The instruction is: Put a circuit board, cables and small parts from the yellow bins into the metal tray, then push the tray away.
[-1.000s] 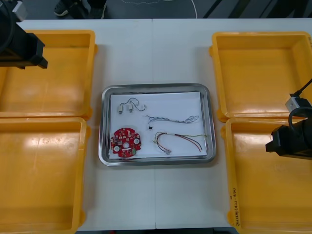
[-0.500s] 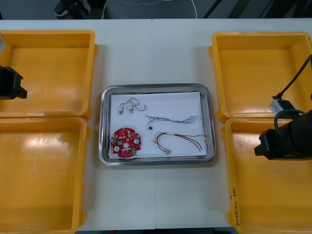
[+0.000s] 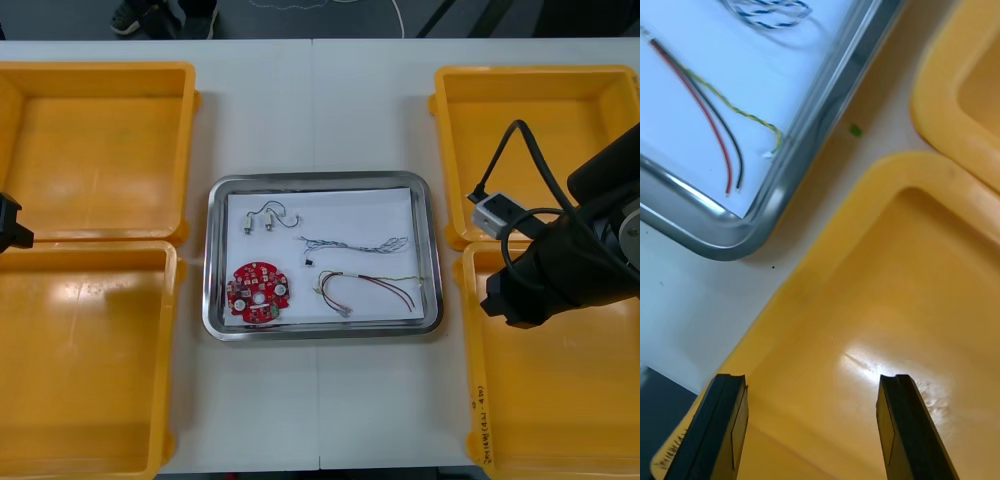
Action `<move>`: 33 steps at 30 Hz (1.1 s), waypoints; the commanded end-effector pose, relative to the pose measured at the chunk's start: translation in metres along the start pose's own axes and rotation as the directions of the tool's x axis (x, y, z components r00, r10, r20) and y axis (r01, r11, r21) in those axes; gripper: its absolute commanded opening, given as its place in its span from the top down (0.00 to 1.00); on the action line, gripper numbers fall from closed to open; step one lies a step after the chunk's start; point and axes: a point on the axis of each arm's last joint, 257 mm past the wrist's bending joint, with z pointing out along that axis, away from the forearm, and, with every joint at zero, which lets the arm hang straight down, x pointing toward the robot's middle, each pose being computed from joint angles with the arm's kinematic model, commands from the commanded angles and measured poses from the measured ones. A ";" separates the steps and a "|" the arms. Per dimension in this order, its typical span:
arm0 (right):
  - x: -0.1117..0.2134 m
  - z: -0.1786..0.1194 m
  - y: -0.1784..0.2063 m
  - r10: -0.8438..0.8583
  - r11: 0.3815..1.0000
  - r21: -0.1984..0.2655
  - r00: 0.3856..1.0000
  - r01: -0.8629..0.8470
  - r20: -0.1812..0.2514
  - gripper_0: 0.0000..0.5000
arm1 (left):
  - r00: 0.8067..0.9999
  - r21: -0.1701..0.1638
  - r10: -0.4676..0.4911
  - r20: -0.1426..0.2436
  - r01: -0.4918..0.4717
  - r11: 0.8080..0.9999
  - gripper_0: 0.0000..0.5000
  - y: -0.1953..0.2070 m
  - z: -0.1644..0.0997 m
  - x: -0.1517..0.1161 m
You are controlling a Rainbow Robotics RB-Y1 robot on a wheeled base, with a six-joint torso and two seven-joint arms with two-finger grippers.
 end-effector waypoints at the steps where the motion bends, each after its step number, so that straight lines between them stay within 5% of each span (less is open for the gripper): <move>1: -0.010 -0.011 -0.007 -0.122 0.991 0.063 0.993 0.122 0.002 0.00 | 0.990 -0.040 0.139 -0.006 -0.139 0.989 0.00 0.017 -0.011 0.007; 12: -0.020 -0.002 0.025 -0.322 0.946 0.039 0.946 0.323 -0.039 0.00 | 0.984 -0.031 0.174 -0.039 -0.175 0.984 0.00 0.016 -0.005 0.025; 28: -0.063 0.007 0.096 -0.533 0.846 0.012 0.846 0.532 0.011 0.00 | 0.975 -0.027 0.210 -0.069 -0.212 0.977 0.00 0.019 0.001 0.038; 33: -0.076 0.014 0.112 -0.554 0.832 -0.027 0.833 0.554 0.022 0.00 | 0.974 -0.033 0.217 -0.068 -0.219 0.975 0.00 0.021 0.001 0.037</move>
